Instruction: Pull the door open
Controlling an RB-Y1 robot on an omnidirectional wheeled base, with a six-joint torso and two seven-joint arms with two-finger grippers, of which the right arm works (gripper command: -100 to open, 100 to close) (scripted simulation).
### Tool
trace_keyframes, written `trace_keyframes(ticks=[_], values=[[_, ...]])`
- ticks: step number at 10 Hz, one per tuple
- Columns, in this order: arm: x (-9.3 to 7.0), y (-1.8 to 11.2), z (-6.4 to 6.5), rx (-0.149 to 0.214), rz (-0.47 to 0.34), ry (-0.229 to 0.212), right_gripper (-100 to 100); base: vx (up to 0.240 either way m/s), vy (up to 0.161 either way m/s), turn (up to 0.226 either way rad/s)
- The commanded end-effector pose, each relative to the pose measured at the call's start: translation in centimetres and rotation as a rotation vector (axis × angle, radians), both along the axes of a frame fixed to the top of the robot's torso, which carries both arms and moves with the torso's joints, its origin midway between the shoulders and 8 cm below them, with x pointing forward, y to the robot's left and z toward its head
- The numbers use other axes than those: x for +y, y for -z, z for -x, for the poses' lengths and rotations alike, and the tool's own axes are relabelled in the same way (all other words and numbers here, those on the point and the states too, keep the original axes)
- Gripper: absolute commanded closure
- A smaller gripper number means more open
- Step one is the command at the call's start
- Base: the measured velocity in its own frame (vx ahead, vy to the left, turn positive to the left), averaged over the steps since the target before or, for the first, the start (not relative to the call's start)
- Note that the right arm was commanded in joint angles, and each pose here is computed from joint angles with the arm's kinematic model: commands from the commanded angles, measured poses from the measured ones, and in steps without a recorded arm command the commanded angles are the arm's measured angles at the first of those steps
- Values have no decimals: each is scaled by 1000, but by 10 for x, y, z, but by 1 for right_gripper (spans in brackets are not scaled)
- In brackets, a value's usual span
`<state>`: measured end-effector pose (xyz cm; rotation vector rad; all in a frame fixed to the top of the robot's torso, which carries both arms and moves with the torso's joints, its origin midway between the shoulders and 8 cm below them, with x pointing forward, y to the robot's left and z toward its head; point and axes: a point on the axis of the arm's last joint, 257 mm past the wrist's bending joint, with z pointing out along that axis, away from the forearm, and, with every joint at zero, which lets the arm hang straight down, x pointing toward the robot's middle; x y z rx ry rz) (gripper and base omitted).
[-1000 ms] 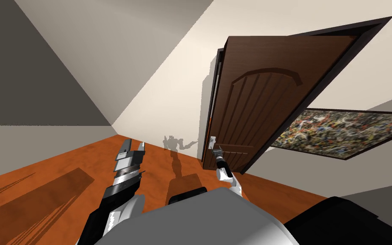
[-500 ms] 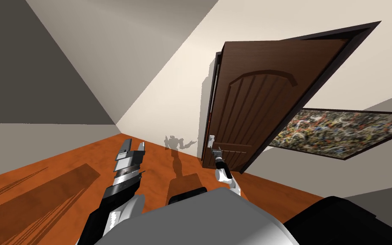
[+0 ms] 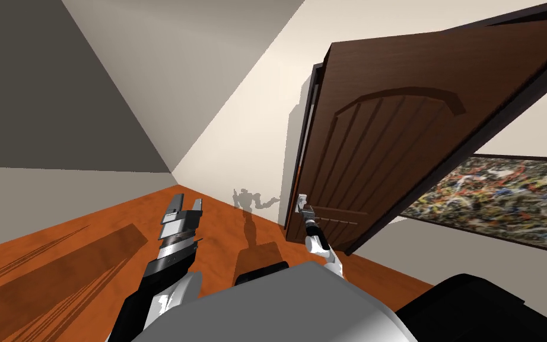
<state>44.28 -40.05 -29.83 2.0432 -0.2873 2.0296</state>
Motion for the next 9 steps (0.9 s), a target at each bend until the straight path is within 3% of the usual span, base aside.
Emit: trace_keyframes(ticks=[1, 2, 3, 4, 9], values=[[-20, -1, 5, -2, -1, 20, -100, 199, -3, 118], [-33, -1, 9, -4, -2, 35, -100, 197, -27, 122], [-25, -3, 6, -2, 0, 25, -100, 94, -22, 25], [-25, -3, 6, -2, 0, 25, 100, -10, -1, -39], [-25, -3, 6, -2, 0, 25, 100, -20, 1, 0]])
